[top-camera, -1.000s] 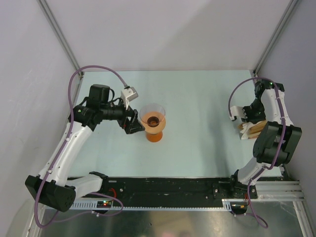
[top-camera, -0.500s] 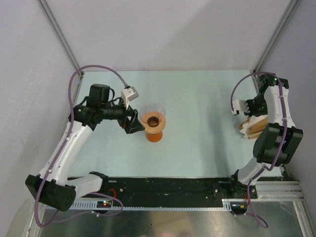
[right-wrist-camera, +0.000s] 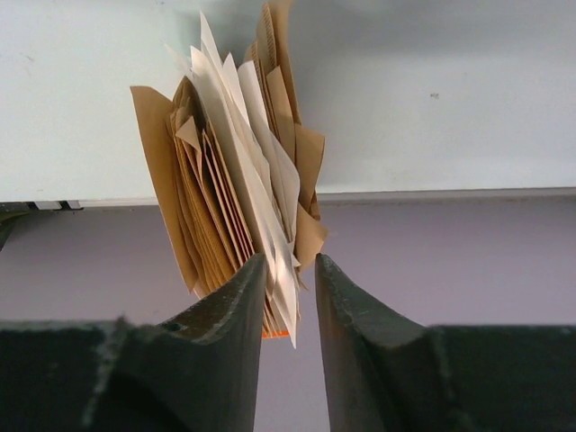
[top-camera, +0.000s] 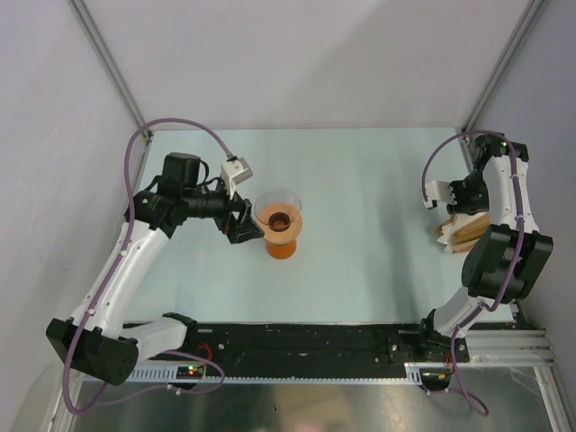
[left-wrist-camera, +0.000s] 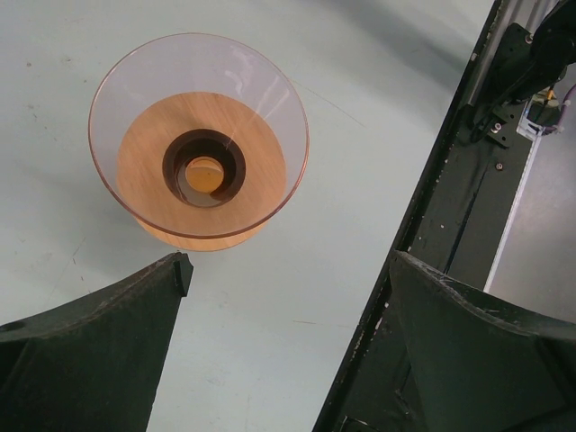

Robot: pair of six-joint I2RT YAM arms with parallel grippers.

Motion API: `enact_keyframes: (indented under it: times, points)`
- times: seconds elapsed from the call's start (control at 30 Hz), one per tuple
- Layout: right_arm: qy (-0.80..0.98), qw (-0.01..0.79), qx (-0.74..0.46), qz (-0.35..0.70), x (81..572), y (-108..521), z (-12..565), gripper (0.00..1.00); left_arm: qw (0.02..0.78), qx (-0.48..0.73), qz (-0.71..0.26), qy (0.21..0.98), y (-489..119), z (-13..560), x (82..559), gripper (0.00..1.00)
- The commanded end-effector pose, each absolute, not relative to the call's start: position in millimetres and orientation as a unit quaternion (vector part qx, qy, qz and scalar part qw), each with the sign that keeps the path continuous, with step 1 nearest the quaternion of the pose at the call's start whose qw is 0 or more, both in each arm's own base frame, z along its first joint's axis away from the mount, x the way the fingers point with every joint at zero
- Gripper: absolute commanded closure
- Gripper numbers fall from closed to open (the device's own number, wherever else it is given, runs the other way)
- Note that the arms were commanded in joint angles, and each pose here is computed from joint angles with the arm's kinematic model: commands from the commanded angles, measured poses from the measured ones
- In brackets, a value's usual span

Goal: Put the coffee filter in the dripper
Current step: Pick up the coffee filter from the coffee filter holder.

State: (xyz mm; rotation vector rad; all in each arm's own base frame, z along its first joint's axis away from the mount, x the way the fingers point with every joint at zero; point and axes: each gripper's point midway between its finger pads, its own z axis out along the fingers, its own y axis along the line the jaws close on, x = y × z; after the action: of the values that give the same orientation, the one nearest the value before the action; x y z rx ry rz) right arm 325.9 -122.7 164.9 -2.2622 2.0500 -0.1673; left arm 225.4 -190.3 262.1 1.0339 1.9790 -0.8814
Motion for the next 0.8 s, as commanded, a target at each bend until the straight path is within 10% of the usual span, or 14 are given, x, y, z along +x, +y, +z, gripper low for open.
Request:
enact_keyframes:
  times: [0.0,0.3,0.6,0.77]
  points:
    - [0.657,-0.002,-0.754,0.009,287.4,-123.8,171.7,0.64,0.385,0.415,-0.341,0.75,-194.0,280.1,229.8,0.01]
    - [0.656,-0.009,-0.755,0.003,294.9,-134.8,163.8,0.67,0.384,0.413,-0.342,0.752,-194.0,280.0,231.2,0.02]
    - [0.657,-0.018,-0.754,-0.01,301.9,-146.1,164.7,0.94,0.383,0.413,-0.34,0.753,-194.2,279.4,232.8,0.02]
    - [0.659,-0.018,-0.752,-0.014,298.3,-148.7,178.2,0.84,0.384,0.416,-0.34,0.751,-195.0,280.2,234.2,0.02]
